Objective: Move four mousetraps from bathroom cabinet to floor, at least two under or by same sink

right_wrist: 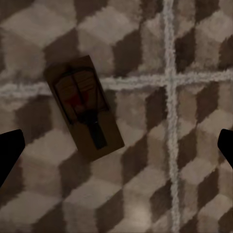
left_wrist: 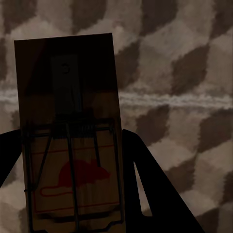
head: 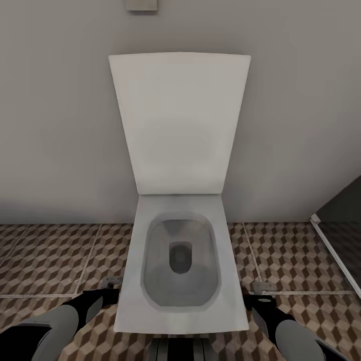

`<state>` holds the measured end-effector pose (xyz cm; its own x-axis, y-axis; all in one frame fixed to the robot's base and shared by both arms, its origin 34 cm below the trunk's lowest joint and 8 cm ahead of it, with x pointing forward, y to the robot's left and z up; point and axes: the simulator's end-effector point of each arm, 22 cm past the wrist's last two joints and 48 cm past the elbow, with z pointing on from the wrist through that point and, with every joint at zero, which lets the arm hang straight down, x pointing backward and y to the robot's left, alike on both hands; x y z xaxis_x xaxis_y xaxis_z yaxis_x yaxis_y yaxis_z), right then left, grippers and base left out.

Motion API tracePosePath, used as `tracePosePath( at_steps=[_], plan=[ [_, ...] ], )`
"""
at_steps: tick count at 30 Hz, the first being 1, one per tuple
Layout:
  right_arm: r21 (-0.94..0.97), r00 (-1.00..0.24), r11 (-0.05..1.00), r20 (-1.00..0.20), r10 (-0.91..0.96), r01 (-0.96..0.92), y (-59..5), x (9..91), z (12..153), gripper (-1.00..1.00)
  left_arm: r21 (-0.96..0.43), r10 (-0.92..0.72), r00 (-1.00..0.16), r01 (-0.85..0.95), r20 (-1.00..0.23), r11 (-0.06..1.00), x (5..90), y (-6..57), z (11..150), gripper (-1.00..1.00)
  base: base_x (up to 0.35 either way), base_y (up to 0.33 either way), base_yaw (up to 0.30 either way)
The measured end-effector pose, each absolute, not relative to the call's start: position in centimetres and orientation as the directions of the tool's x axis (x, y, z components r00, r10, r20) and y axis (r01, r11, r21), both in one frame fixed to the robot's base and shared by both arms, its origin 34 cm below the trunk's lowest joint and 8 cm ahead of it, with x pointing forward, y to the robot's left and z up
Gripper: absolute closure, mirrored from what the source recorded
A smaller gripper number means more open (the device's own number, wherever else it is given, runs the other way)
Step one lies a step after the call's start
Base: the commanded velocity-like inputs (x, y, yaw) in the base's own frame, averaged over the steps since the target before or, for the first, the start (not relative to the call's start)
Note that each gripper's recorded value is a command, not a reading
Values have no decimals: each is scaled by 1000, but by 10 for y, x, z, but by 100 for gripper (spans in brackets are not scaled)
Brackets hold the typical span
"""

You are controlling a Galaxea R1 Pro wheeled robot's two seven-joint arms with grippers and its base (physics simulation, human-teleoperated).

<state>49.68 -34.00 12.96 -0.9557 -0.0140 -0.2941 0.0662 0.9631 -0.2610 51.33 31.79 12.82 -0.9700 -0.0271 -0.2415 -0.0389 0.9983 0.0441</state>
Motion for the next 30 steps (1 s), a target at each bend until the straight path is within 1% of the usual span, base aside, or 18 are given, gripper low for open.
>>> tracePosePath(
  at_steps=[29, 30],
  plan=[
    [-263, -956, 962, -294, -15, 66, -342, 497, 130, -100, 44, -27, -969, -39, -244, 998, 514, 318, 128, 100, 0, 0, 0],
    [-263, -956, 963, -294, -15, 66, -342, 497, 130, -100, 44, -27, -970, -39, -243, 998, 514, 318, 128, -100, 0, 0, 0]
  ],
)
